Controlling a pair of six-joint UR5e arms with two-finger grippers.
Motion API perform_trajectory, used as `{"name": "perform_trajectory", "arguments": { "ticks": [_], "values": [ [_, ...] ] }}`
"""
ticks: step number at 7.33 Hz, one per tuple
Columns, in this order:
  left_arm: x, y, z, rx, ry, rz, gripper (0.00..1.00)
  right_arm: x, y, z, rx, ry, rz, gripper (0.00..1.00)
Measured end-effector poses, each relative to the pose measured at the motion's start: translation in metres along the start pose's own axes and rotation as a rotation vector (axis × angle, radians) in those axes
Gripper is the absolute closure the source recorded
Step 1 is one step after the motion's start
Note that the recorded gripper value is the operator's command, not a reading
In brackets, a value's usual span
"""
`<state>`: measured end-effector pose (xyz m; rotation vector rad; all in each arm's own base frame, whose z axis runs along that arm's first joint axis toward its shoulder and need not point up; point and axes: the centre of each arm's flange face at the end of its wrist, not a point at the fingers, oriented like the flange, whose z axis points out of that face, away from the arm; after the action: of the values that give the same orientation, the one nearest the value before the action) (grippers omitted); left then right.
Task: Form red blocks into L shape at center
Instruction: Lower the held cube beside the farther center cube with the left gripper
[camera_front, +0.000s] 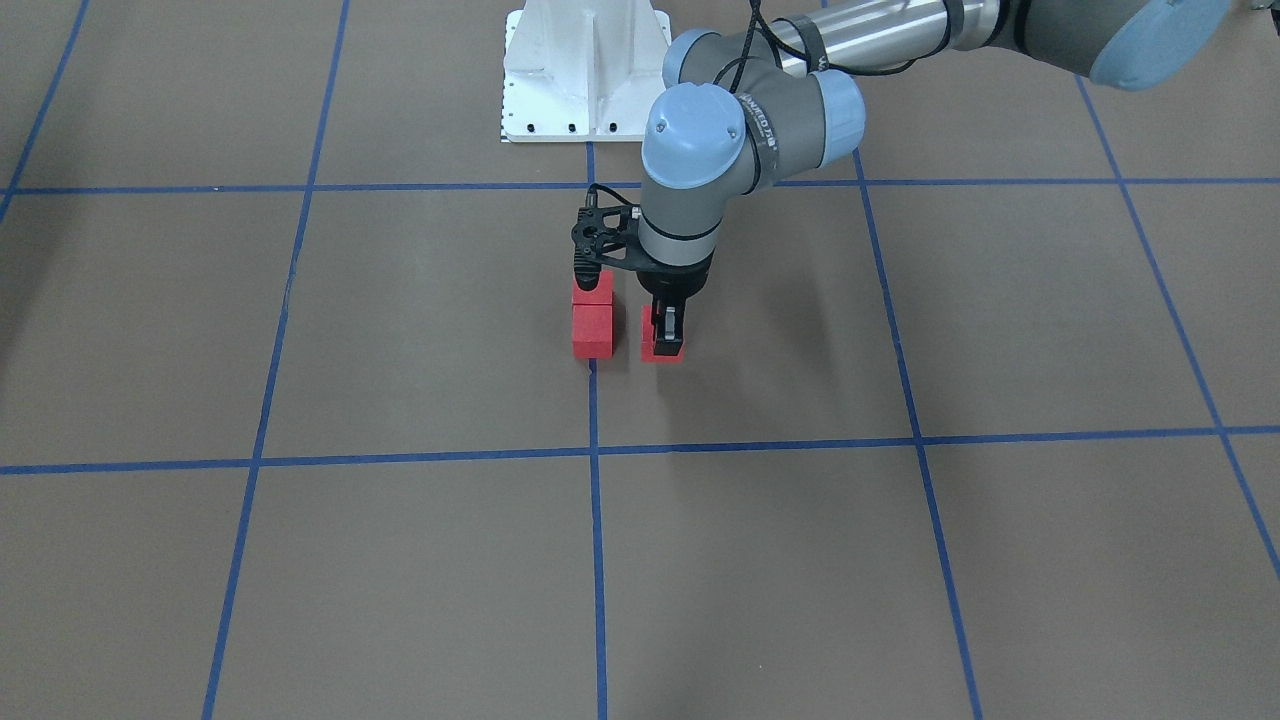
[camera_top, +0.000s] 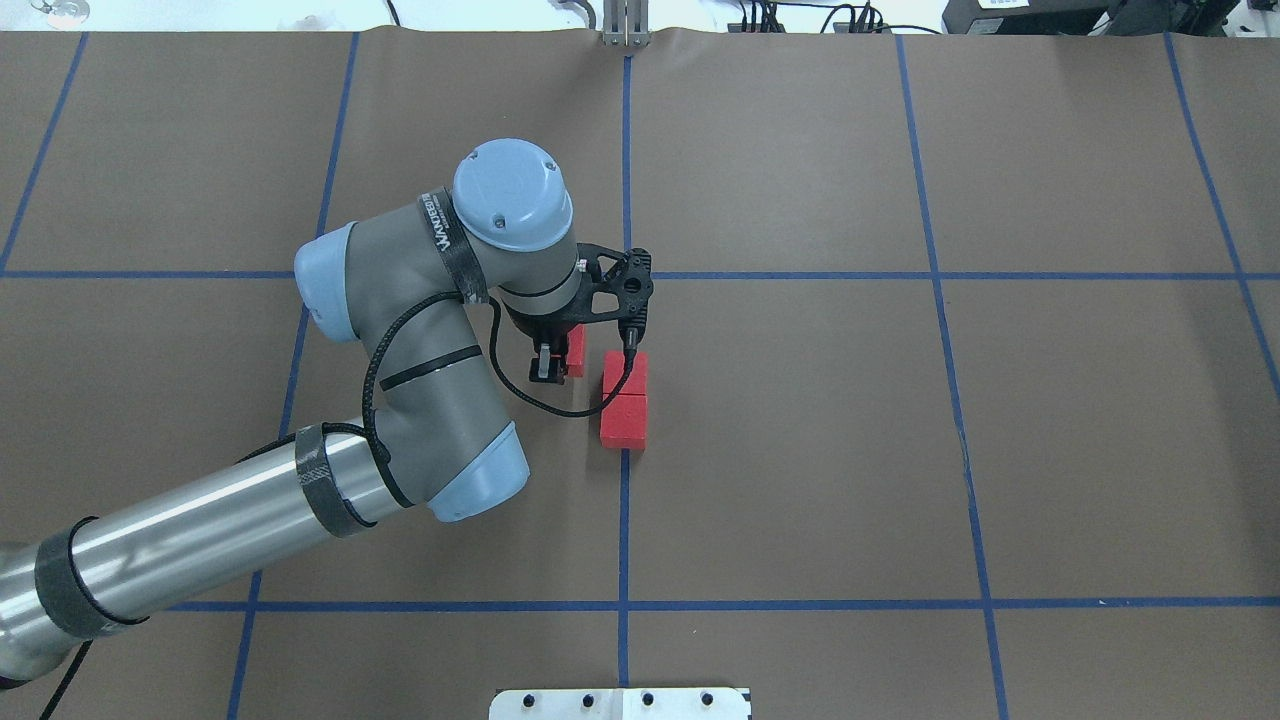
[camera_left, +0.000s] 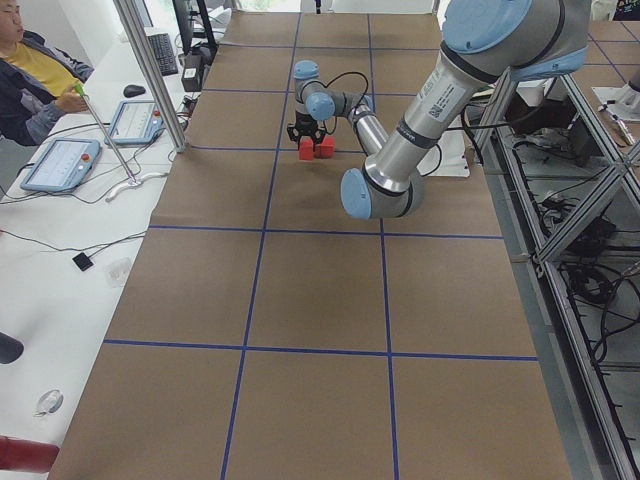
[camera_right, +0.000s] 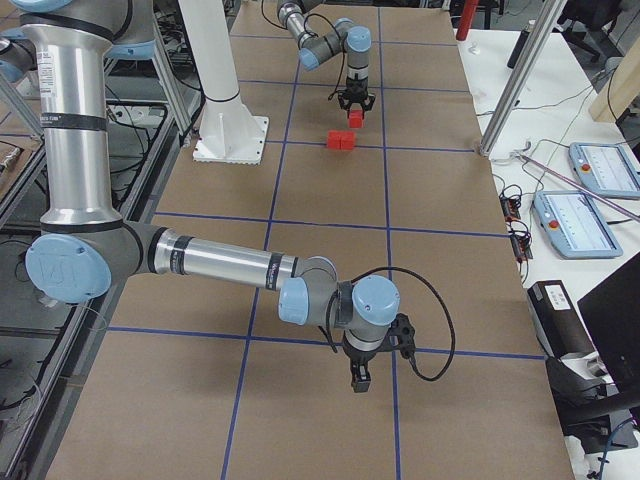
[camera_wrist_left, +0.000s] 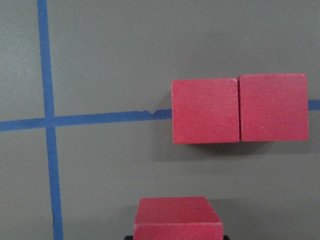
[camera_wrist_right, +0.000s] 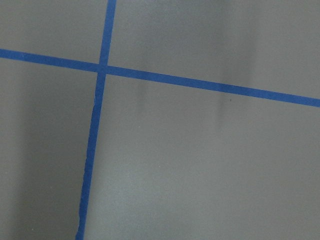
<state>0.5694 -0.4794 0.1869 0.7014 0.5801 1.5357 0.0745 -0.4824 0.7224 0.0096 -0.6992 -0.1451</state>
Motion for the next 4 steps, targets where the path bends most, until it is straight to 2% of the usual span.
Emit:
{"name": "perform_trajectory", "arguments": {
  "ticks": [2,4],
  "values": [
    [0.006,-0.004,0.011,-0.008,0.016,0.003,0.89,0.000,0.000,0.000,0.000,0.000,0.001,0.00],
    [0.013,-0.008,0.019,-0.007,0.026,0.010,0.89,0.000,0.000,0.000,0.001,0.000,0.000,0.00]
  ]
}}
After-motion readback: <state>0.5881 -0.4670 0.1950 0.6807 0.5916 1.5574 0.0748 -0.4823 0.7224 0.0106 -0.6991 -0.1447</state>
